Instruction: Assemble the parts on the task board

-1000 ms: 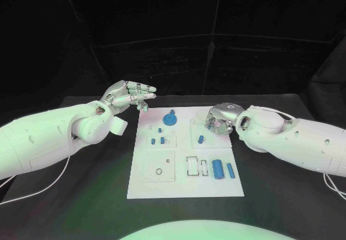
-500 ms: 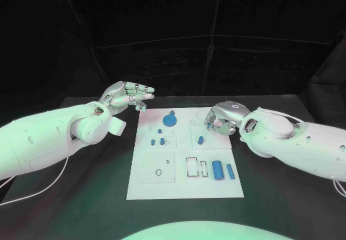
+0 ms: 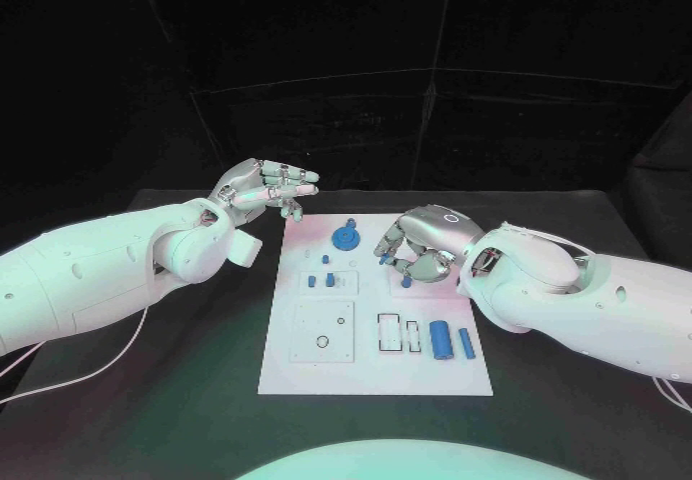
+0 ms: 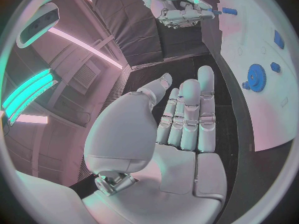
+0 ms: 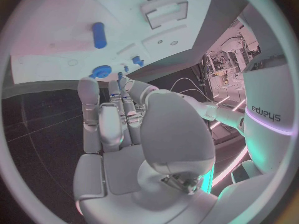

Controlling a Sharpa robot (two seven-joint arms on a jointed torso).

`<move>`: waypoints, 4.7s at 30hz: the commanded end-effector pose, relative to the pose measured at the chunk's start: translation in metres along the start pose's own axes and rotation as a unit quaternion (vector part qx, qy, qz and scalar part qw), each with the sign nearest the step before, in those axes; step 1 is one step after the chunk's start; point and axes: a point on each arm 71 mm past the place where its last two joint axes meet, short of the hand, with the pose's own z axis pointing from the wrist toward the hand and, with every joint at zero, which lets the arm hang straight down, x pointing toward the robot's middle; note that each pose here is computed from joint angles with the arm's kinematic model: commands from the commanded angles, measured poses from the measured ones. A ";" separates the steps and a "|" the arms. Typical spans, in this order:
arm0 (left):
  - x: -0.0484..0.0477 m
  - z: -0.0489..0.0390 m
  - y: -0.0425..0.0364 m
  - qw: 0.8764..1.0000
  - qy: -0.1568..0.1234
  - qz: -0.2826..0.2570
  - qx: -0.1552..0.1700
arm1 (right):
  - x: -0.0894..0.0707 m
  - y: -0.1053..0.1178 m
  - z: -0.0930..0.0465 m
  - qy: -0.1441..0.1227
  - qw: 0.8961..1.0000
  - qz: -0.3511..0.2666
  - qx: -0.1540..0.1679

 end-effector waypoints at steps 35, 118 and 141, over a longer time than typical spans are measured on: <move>0.0191 0.0102 -0.0019 1.000 0.012 -0.007 0.006 | 0.067 0.050 0.030 0.097 0.994 0.001 -0.057; 0.0173 0.0111 0.0012 1.000 0.019 -0.010 -0.007 | 0.018 -0.021 -0.015 0.042 0.997 0.031 0.058; 0.0170 0.0111 0.0016 1.000 0.020 -0.010 -0.007 | 0.029 -0.037 -0.013 0.126 0.988 -0.019 0.089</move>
